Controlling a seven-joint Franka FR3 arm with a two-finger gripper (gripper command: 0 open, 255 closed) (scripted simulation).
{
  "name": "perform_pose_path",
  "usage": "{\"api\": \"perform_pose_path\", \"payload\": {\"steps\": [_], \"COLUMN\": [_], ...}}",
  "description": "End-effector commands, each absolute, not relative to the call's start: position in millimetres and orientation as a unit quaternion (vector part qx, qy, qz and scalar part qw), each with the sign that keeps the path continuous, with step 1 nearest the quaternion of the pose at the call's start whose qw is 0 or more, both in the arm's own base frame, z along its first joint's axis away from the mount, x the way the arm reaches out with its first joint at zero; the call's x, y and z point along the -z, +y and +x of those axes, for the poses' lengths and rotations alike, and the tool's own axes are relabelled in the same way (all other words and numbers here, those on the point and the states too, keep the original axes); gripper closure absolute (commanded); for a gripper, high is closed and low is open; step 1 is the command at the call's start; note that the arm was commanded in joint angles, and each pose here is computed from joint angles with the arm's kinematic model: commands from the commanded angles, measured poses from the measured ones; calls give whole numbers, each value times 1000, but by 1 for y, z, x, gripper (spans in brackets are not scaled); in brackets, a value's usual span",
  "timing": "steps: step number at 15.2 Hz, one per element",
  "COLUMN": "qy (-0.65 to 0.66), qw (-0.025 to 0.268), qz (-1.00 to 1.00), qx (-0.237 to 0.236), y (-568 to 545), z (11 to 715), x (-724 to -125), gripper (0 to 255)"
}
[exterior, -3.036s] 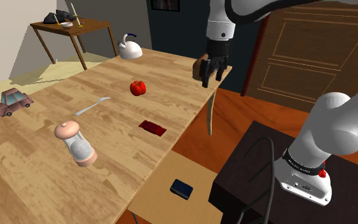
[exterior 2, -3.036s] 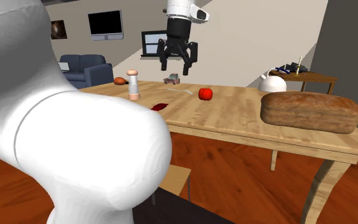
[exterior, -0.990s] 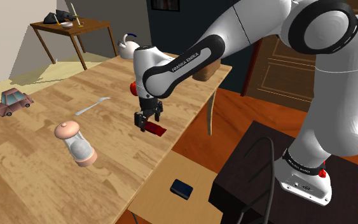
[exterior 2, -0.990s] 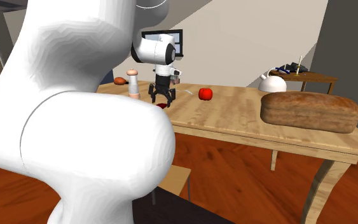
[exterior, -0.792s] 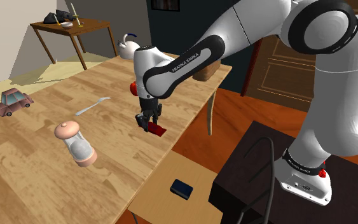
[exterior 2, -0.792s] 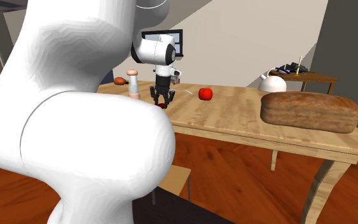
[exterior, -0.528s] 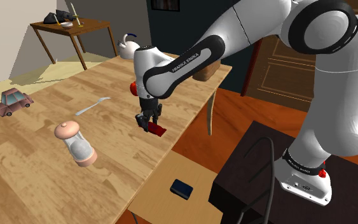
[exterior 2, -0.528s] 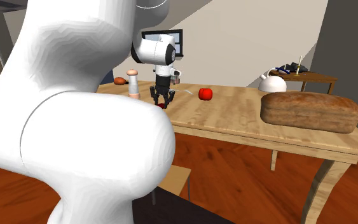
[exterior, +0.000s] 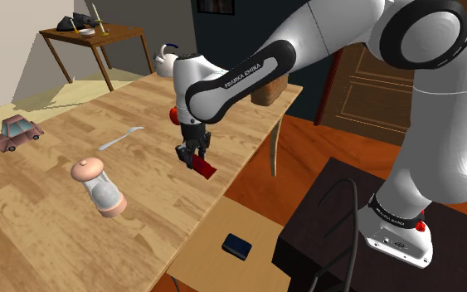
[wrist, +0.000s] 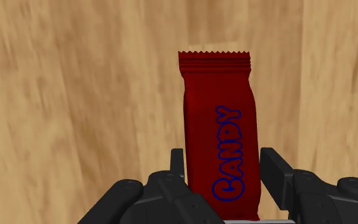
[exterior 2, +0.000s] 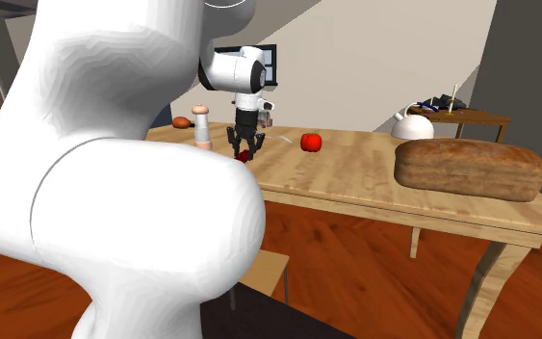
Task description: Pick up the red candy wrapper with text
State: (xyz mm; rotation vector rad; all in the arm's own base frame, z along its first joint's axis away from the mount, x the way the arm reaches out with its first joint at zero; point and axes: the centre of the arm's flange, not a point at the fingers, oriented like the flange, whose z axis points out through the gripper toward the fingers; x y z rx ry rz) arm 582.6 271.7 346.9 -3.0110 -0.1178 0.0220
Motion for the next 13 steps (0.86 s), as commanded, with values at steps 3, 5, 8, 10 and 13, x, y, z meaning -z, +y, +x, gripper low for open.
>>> {"api": "perform_pose_path", "payload": {"steps": [3, 5, 8, 10, 13], "qy": [-39, -39, -39, -39, -39], "qw": [64, 64, 64, 64, 64], "qz": [-997, -997, -997, -997, -997], "qx": [-7, -7, -7, -7, -7], "y": [272, 272, 272, 272, 272], "z": [582, 582, 582, 582, 582], "x": [-368, -379, -394, -405, -411], "gripper": [255, 255, 255, 255, 255]}}
